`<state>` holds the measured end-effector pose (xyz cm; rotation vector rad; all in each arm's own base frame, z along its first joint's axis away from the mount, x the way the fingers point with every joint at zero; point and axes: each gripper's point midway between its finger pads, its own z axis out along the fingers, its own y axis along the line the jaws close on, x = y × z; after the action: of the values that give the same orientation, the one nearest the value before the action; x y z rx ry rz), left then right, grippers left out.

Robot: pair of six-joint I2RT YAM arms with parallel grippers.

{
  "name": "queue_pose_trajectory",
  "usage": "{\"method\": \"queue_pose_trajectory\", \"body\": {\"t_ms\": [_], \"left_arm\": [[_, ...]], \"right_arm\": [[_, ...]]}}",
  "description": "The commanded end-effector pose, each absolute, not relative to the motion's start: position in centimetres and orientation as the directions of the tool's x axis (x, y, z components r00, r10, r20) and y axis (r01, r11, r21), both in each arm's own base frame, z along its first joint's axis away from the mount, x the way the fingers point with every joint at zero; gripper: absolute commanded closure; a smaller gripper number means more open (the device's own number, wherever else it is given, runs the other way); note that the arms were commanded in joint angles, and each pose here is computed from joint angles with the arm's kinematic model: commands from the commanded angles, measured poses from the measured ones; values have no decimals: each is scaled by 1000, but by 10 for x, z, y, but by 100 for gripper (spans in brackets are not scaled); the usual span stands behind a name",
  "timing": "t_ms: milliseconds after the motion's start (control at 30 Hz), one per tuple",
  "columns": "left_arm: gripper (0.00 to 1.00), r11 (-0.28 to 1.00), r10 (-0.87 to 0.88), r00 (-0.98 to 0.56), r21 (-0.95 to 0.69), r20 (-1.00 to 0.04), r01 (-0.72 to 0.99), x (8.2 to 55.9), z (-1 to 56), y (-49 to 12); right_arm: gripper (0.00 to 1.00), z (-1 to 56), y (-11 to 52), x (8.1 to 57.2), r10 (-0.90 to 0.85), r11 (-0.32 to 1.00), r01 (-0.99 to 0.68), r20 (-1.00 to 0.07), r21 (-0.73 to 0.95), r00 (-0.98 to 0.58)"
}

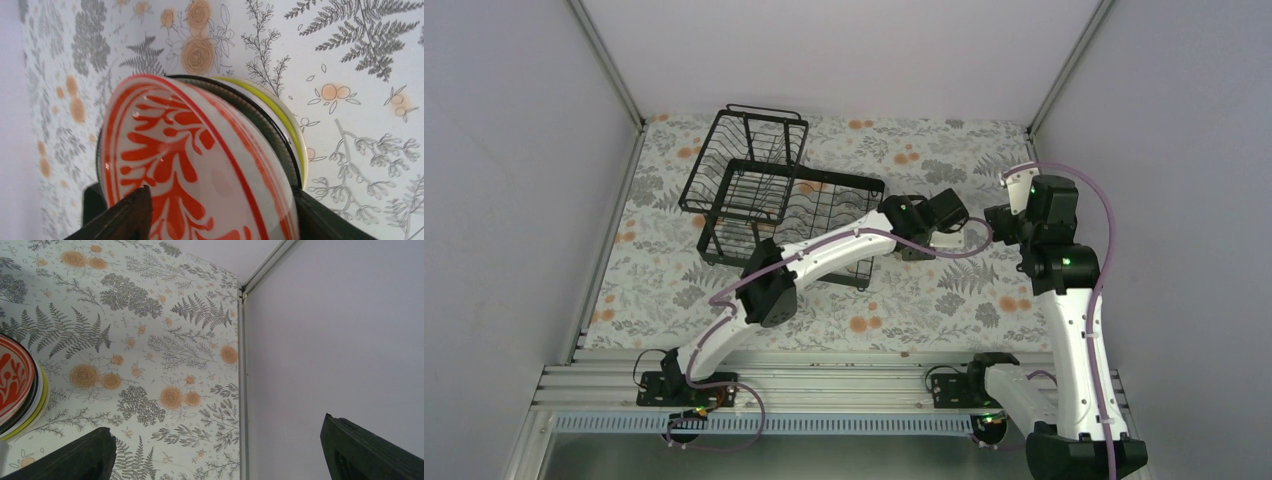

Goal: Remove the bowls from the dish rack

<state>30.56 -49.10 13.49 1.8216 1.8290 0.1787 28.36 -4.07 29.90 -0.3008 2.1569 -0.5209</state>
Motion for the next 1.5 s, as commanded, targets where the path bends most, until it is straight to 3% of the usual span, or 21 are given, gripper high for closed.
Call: {"method": "queue_pose_trajectory", "body": {"t_ms": [0, 533, 967, 1100, 1267, 1467], "left_arm": [[31, 73, 960, 73, 491, -271, 868, 302, 151, -484], [16, 164, 947, 5, 494, -322, 854, 329, 195, -469], [0, 184, 927, -1, 451, -375, 873, 319, 226, -455], [0, 191, 920, 7, 462, -393, 866, 317, 237, -456], [0, 239, 892, 18, 505, -452, 829, 317, 280, -446], [0, 395, 813, 14, 569, -582, 721, 331, 365, -417]], "right_arm": [[0, 304, -42, 283, -401, 879, -21, -715, -476, -572], [0, 307, -53, 279, -379, 875, 17, -707, -484, -597], [0, 306, -64, 270, -344, 870, 52, -681, -490, -647], [0, 302, -61, 272, -339, 878, 36, -673, -477, -658], [0, 278, -51, 276, -345, 896, -38, -642, -441, -684], [1, 256, -14, 290, -386, 921, -230, -651, -315, -654]]}}
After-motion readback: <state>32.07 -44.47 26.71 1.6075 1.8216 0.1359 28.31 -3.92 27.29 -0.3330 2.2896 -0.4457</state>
